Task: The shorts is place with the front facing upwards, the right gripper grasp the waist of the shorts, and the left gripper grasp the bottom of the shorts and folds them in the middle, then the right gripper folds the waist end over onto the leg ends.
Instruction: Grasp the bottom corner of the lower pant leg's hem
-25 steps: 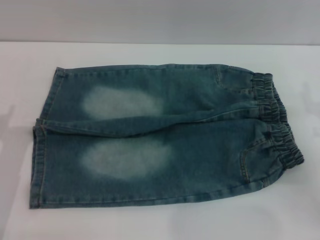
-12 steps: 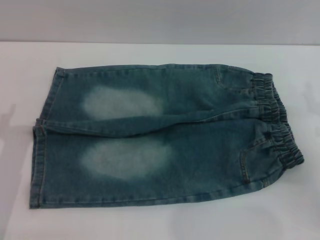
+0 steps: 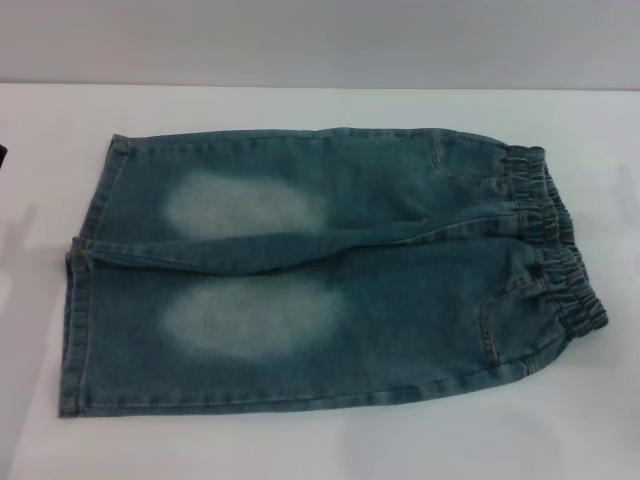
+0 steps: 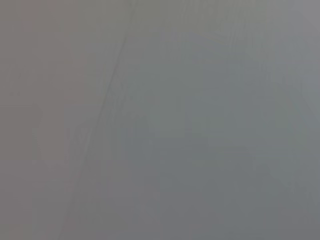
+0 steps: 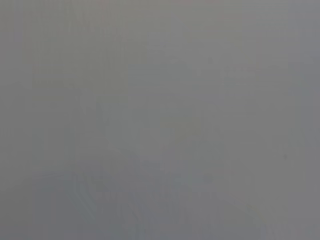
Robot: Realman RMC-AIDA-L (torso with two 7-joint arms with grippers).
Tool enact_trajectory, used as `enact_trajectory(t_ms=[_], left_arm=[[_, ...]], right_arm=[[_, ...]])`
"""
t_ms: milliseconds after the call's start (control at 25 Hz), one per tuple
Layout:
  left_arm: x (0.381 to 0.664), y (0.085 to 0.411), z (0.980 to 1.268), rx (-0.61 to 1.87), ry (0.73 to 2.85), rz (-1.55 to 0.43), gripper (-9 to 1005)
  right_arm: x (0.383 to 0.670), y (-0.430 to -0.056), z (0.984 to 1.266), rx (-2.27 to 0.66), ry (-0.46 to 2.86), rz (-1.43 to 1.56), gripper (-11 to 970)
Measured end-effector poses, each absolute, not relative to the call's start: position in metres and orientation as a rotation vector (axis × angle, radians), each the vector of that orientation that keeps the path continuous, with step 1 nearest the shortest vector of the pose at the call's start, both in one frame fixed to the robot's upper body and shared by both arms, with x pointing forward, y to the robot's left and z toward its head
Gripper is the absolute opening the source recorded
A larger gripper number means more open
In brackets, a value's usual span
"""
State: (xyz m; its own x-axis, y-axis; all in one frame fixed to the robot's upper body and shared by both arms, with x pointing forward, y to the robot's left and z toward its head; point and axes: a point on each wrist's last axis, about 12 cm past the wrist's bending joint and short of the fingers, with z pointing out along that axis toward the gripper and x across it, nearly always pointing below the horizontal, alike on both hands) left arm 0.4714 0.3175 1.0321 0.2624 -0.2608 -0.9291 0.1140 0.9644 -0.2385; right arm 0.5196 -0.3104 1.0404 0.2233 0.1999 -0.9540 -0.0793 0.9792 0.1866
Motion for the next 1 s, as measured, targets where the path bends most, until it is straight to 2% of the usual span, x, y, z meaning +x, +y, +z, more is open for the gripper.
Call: enact_trajectory(t_ms=[280, 600, 800, 1000], left_arm=[[0.475, 0.317, 1.03, -0.089, 1.325, -0.329, 840], [0.497, 0.329, 1.042, 0.002, 1.401, -0.574, 840], [0.513, 0.349, 1.059, 0.057, 1.488, -0.75, 840], [0.527, 0.379, 1.09, 0.149, 1.699, -1.001, 840]], right_arm=[[0.518, -0.311, 1.039, 0.109, 1.337, 0.191, 633], [0.518, -0.312, 1.035, 0.12, 1.372, 0.191, 633], [0.52, -0.315, 1.033, 0.131, 1.395, 0.178, 633], [0.518, -0.325, 1.031, 0.168, 1.406, 0.144, 633]])
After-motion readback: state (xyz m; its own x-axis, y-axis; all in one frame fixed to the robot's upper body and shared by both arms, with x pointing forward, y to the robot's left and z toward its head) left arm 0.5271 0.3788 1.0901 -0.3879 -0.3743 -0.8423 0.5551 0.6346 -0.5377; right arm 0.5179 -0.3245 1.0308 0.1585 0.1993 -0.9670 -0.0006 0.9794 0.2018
